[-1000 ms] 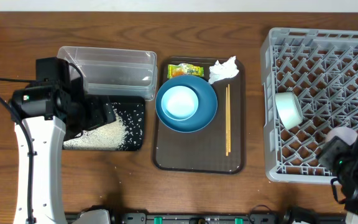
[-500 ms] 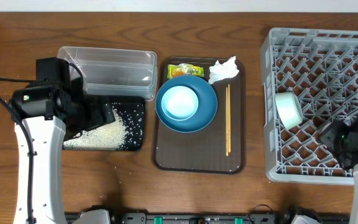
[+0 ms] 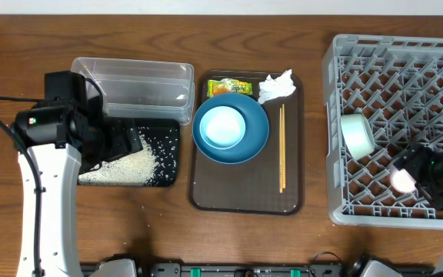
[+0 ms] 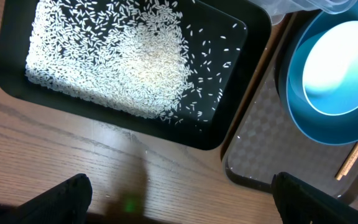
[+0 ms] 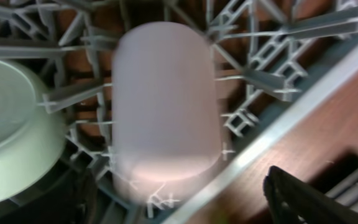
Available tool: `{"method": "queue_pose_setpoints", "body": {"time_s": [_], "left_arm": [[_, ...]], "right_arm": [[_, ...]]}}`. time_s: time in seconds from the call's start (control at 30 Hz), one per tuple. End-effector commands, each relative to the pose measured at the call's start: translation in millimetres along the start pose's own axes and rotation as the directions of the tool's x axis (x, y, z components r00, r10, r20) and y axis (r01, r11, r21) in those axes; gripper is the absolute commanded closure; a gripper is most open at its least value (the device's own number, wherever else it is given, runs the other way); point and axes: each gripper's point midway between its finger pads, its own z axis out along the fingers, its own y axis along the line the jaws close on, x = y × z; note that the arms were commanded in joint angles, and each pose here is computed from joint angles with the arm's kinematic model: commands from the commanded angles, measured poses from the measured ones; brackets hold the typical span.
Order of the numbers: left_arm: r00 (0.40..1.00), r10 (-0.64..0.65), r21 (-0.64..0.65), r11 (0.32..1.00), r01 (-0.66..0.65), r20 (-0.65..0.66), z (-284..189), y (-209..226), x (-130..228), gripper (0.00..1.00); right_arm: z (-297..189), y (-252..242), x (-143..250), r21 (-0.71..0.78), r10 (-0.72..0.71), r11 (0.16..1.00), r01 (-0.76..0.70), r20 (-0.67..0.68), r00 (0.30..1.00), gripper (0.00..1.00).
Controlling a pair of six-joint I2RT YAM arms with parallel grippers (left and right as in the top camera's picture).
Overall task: Sort waste into correct bins and load items into the dishwasher rack
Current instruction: 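Place the pink cup into the dish rack with the right gripper, then reach the right gripper to the light blue bowl and grasp it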
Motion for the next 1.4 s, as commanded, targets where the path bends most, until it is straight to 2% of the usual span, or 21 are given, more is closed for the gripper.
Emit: {"method": "queue_pose_setpoints", "body": {"time_s": [0.0, 0.07, 0.13, 0.27, 0.37, 0.5, 0.6, 0.77, 0.87, 0.97, 1.1, 1.37], "left_arm": [[1.000, -0.005, -0.012, 1.000, 0.005, 0.023, -5.9, 2.3, -2.2, 0.05], [1.000, -0.005, -0.012, 1.000, 0.005, 0.023, -5.9, 2.3, -2.2, 0.05], [1.000, -0.005, -0.012, 1.000, 0.005, 0.023, -5.9, 2.3, -2.2, 0.05], [1.000, -0.005, -0.012, 1.000, 0.005, 0.023, -5.9, 2.3, -2.2, 0.05], [1.000, -0.005, -0.012, 1.000, 0.005, 0.023, -5.9, 2.3, -2.2, 0.05], [1.000, -0.005, -0.012, 1.000, 0.005, 0.024, -5.9, 2.3, -2.3, 0.05], [1.000, -0.005, -0.012, 1.000, 0.005, 0.023, -5.9, 2.3, -2.2, 0.05], [1.000, -0.005, -0.012, 1.000, 0.005, 0.023, -5.9, 2.3, -2.2, 0.05], [1.000, -0.005, -0.012, 1.000, 0.005, 0.023, -5.9, 2.3, -2.2, 0.05], [1.000, -0.005, -0.012, 1.000, 0.005, 0.023, -5.9, 2.3, -2.2, 0.05], [1.000, -0.005, -0.012, 1.000, 0.005, 0.023, -5.9, 2.3, -2.2, 0.05], [1.000, -0.005, -0.012, 1.000, 0.005, 0.023, -5.9, 2.3, -2.2, 0.05]], "right_arm": [[-14.4, 33.4, 0.4, -0.196, -0.078, 0.978, 0.074, -0.011, 0.997, 0.04], [-26.9, 42.6, -3.3, -0.236, -0.091, 0.967, 0.093, 0.021, 0.996, 0.01], [-46.4, 59.0, -2.5, -0.307, -0.158, 0.936, 0.173, 0.071, 0.985, 0.01], [-97.7, 100.3, 17.4, -0.450, -0.306, 0.814, 0.368, 0.207, 0.929, 0.03], [-129.9, 127.5, 48.3, -0.486, -0.414, 0.700, 0.523, 0.321, 0.852, 0.12], [-138.5, 148.1, 90.6, -0.484, -0.532, 0.606, 0.631, 0.343, 0.774, 0.25], [-132.3, 161.2, 116.6, -0.464, -0.618, 0.553, 0.693, 0.330, 0.714, 0.28], [-111.7, 198.4, 150.6, -0.401, -0.717, 0.488, 0.775, 0.322, 0.618, 0.29], [-92.8, 223.8, 160.1, -0.379, -0.732, 0.490, 0.785, 0.310, 0.607, 0.32], [-74.2, 245.3, 159.1, -0.381, -0.714, 0.522, 0.763, 0.294, 0.635, 0.37], [-56.4, 289.7, 174.3, -0.471, -0.723, 0.449, 0.759, 0.307, 0.618, 0.42], [24.1, 343.6, 209.6, -0.463, -0.773, 0.399, 0.791, 0.294, 0.562, 0.42]]}}
